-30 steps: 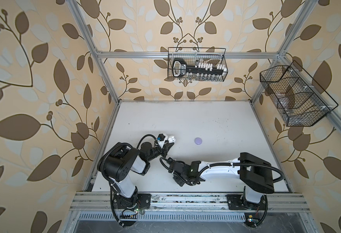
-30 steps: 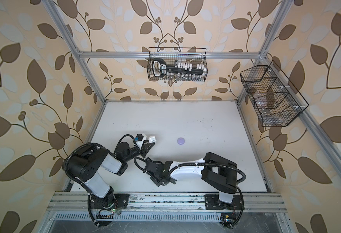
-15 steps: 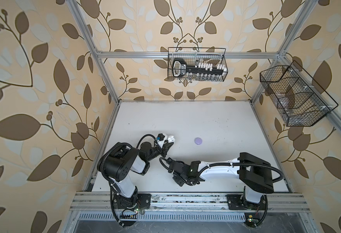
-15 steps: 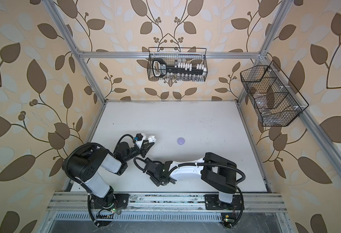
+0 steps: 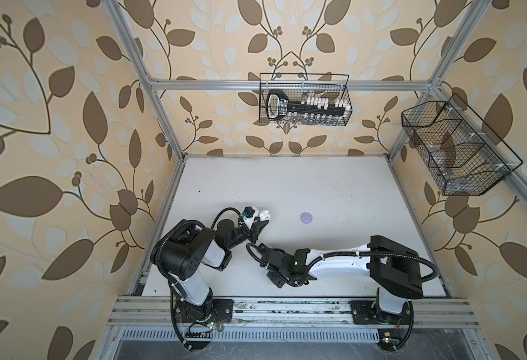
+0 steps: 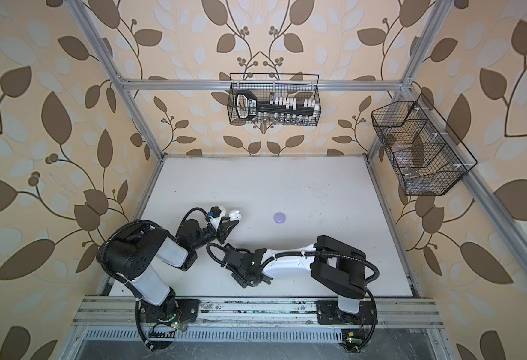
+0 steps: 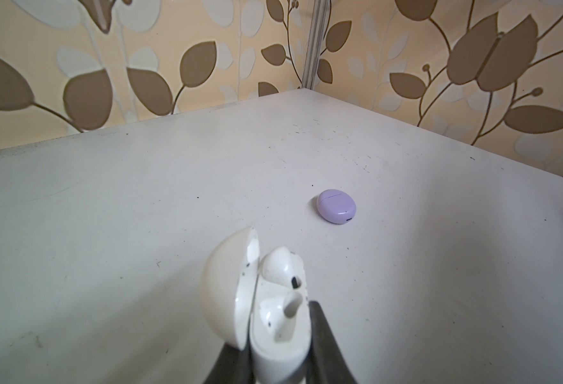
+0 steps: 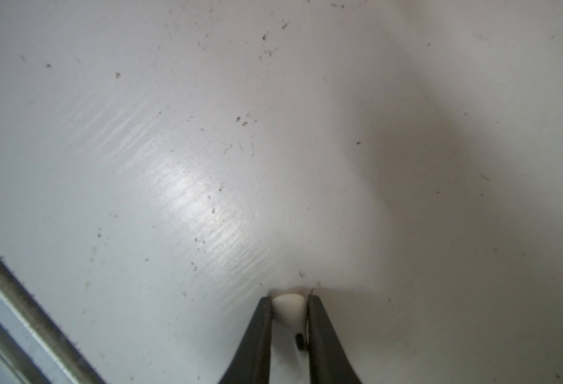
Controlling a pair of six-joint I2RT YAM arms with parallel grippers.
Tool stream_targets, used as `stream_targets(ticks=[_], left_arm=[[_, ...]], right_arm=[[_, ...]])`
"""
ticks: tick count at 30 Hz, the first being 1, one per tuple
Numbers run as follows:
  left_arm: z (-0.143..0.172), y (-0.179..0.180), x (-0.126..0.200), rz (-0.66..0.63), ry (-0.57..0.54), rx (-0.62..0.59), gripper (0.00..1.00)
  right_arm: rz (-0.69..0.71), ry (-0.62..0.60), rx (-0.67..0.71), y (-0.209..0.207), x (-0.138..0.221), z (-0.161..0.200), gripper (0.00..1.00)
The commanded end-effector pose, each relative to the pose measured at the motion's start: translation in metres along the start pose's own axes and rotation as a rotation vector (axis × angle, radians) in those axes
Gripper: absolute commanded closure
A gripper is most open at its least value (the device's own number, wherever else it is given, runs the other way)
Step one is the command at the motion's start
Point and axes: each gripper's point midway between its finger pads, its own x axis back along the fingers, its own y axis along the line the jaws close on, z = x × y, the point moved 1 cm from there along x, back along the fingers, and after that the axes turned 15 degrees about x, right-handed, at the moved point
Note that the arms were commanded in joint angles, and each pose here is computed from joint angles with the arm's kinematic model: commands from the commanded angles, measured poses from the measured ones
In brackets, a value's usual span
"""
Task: Insert wireless bluetooth earbuds into charging case
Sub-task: Pick up the wireless bluetooth earbud from the bottom-center of the table, then insert the wireless bluetooth earbud into the charging case.
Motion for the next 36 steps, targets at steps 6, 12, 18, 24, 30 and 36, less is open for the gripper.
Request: stream_targets(ticks=[6,12,18,24,30,36], left_arm=[[-0.019,-0.014,-0.003,0.093,-0.052,-0.044,0.93],[-0.021,-0.03,-0.005,0.148,-0.051,-0.027,0.92],[-0.005,-0.071,-0.009,0.298,0.011,-0.016,0.93],[0.002,-0.083,-0.006,0.355,0.036,-0.032,0.94],[0.017,-0.103,0.005,0.47,0.08,-0.082,0.94],[0.02,-0.106,0.006,0.493,0.09,-0.092,0.94]], right_arm=[[0.01,-0.119,-0.11,-0.018,0.023,-0.001,0.81],[0.055,-0.278,-0.247,-0.042,0.047,-0.004,0.82],[0.147,-0.465,-0.434,-0.076,0.082,-0.008,0.83],[0.191,-0.65,-0.516,-0.096,0.117,-0.017,0.83],[0.175,-0.775,-0.544,-0.108,0.139,-0.028,0.83],[0.168,-0.827,-0.55,-0.117,0.145,-0.04,0.83]])
